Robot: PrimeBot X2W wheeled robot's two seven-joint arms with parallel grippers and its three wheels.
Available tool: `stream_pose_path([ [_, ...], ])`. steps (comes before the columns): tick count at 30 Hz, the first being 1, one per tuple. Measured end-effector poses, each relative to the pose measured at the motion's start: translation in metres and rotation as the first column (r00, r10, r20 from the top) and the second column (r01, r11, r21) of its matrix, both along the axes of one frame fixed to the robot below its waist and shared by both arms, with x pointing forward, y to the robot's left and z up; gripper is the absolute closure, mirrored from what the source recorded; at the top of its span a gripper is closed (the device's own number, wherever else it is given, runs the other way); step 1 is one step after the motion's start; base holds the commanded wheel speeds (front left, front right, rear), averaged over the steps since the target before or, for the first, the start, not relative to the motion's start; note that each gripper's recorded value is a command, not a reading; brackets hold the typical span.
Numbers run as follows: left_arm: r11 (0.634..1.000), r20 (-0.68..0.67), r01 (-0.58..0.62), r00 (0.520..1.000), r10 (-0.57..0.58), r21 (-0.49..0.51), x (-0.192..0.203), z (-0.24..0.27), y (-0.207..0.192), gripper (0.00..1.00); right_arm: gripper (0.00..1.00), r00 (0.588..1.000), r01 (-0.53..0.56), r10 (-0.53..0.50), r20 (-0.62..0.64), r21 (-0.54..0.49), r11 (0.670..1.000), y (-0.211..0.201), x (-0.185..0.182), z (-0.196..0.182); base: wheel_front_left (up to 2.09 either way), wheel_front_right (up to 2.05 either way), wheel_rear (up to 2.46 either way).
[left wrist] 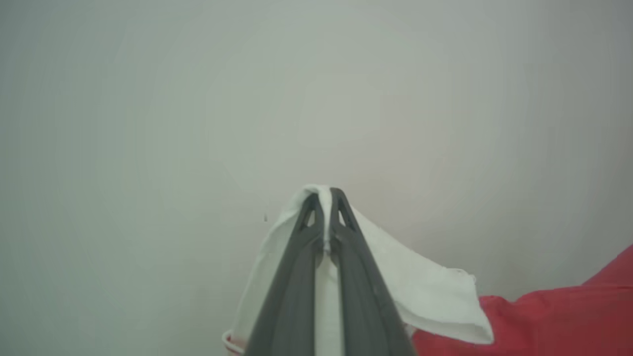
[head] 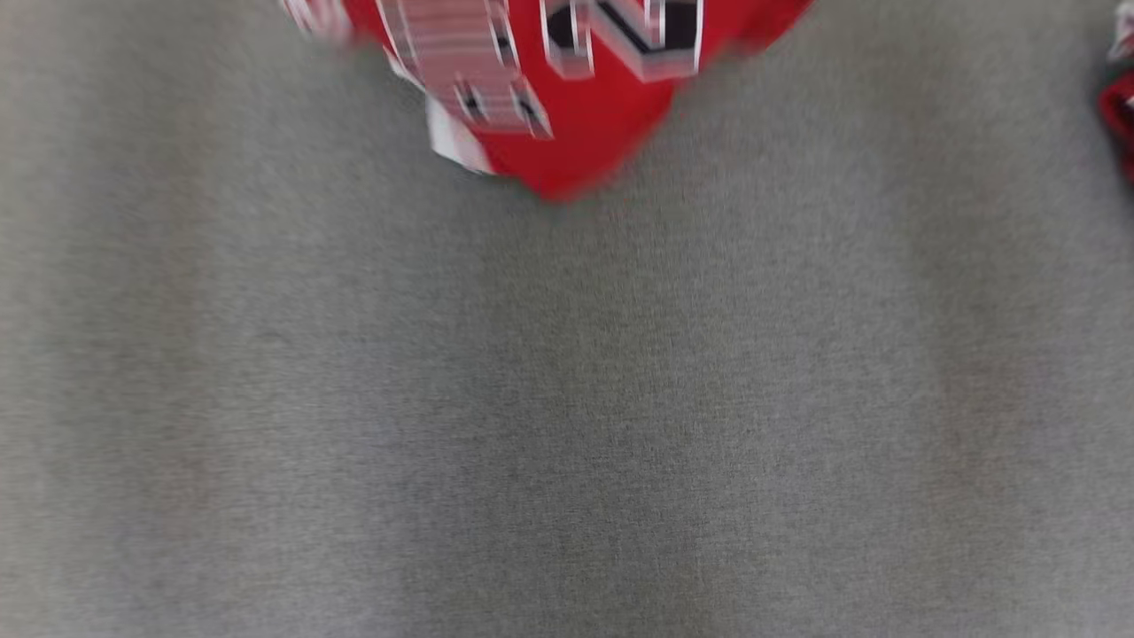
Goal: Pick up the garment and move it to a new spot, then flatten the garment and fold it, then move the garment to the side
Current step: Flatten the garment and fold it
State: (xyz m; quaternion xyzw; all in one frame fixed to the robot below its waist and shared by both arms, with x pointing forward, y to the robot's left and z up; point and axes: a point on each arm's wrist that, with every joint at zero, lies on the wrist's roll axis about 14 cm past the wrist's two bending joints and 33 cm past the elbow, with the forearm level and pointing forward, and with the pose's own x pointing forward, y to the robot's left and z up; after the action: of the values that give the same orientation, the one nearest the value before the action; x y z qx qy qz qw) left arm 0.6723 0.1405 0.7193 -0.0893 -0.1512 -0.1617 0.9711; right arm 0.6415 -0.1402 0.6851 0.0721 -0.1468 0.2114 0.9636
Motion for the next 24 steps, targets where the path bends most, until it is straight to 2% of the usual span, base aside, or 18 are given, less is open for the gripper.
stream_pose_path([
  [3,0.998,0.068,-0.015,0.998,0.011,0.059,0.03,0.03,-0.011,1.0,1.0,0.997,0.075,-0.076,0.024,0.022,0.997,-0.021,0.04,0.022,0.0,0.0,0.0],
  [7,0.996,0.107,-0.025,0.994,0.016,0.085,0.052,0.041,-0.024,1.0,1.0,0.993,0.116,-0.115,0.034,-0.026,0.993,-0.025,0.066,0.028,0.0,0.0,0.0],
  [9,0.996,0.156,-0.041,0.987,0.028,0.083,0.056,0.063,-0.027,1.0,1.0,0.987,0.156,-0.154,0.054,-0.04,0.987,-0.036,0.074,0.042,0.0,0.0,0.0],
  [12,0.994,0.214,-0.054,0.976,0.033,0.09,0.056,0.088,-0.031,1.0,1.0,0.978,0.193,-0.188,0.093,-0.047,0.98,-0.046,0.078,0.062,0.0,0.0,0.0],
  [15,0.997,0.278,-0.061,0.96,0.043,0.054,0.053,0.117,-0.034,1.0,1.0,0.967,0.231,-0.222,0.124,-0.064,0.971,-0.053,0.081,0.079,0.0,0.0,0.0],
  [20,0.996,0.309,-0.078,0.949,0.064,0.033,0.048,0.138,-0.034,1.0,1.0,0.953,0.269,-0.256,0.164,-0.067,0.961,-0.058,0.082,0.108,0.0,0.0,0.0],
  [24,0.996,0.303,-0.085,0.95,0.071,0.032,0.052,0.136,-0.032,1.0,1.0,0.954,0.27,-0.256,0.158,-0.071,0.96,-0.053,0.087,0.105,0.0,0.0,0.0],
])
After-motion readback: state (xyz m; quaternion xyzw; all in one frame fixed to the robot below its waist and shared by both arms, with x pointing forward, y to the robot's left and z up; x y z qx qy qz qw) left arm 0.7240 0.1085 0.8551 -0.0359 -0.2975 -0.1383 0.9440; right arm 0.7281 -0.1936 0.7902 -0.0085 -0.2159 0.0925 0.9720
